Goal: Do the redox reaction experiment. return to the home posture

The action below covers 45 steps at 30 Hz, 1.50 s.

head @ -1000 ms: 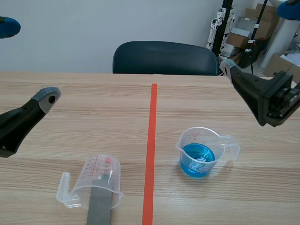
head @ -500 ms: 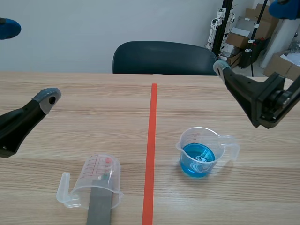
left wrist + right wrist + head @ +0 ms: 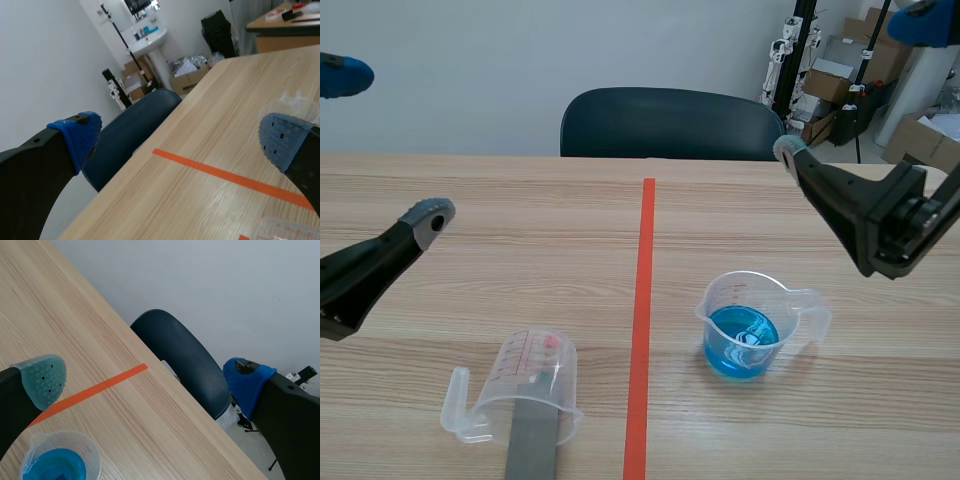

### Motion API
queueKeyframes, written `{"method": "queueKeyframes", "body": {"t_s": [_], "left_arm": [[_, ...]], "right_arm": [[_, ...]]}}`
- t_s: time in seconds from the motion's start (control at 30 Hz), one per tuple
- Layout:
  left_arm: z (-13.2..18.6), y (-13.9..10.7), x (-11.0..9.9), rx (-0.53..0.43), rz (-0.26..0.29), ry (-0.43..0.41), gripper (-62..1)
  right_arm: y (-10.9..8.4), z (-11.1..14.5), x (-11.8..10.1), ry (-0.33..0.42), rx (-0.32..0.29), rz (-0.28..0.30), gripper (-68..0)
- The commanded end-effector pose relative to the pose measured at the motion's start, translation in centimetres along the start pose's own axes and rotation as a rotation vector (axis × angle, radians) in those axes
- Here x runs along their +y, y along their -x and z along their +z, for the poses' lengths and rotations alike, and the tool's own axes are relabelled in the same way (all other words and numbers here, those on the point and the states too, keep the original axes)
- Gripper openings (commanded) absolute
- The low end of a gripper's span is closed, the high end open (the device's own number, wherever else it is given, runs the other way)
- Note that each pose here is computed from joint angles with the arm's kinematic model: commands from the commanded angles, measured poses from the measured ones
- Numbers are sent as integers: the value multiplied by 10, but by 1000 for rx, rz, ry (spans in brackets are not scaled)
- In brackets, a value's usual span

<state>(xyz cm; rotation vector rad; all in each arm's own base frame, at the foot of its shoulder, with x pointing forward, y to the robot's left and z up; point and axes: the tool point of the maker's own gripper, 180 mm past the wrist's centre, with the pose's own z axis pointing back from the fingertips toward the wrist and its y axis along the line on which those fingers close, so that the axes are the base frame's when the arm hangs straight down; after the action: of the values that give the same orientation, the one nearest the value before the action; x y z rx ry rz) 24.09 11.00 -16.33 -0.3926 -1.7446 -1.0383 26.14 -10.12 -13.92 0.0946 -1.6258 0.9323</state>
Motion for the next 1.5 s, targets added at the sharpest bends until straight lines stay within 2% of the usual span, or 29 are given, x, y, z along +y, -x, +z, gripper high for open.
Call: {"method": "queueKeyframes", "body": {"t_s": [0.0, 0.2, 0.33, 0.7, 0.9, 1.47], "left_arm": [[-2, -5, 2, -18, 1, -8, 14], [-1, 7, -3, 52, 22, 16, 14], [-2, 8, -8, 54, 41, 33, 14], [-2, 8, -9, 54, 42, 34, 14], [-2, 8, -8, 54, 41, 33, 14], [-2, 9, -8, 54, 41, 33, 14]], "right_arm": [[-8, -1, -1, -3, -25, 13, 4], [-7, -1, -1, -4, -20, 23, 4], [-7, -1, -1, -4, -21, 23, 4], [-7, -1, -1, -3, -21, 23, 4], [-8, 0, -10, 49, -21, 32, 4], [-8, 0, -16, 78, -23, 39, 4]]}}
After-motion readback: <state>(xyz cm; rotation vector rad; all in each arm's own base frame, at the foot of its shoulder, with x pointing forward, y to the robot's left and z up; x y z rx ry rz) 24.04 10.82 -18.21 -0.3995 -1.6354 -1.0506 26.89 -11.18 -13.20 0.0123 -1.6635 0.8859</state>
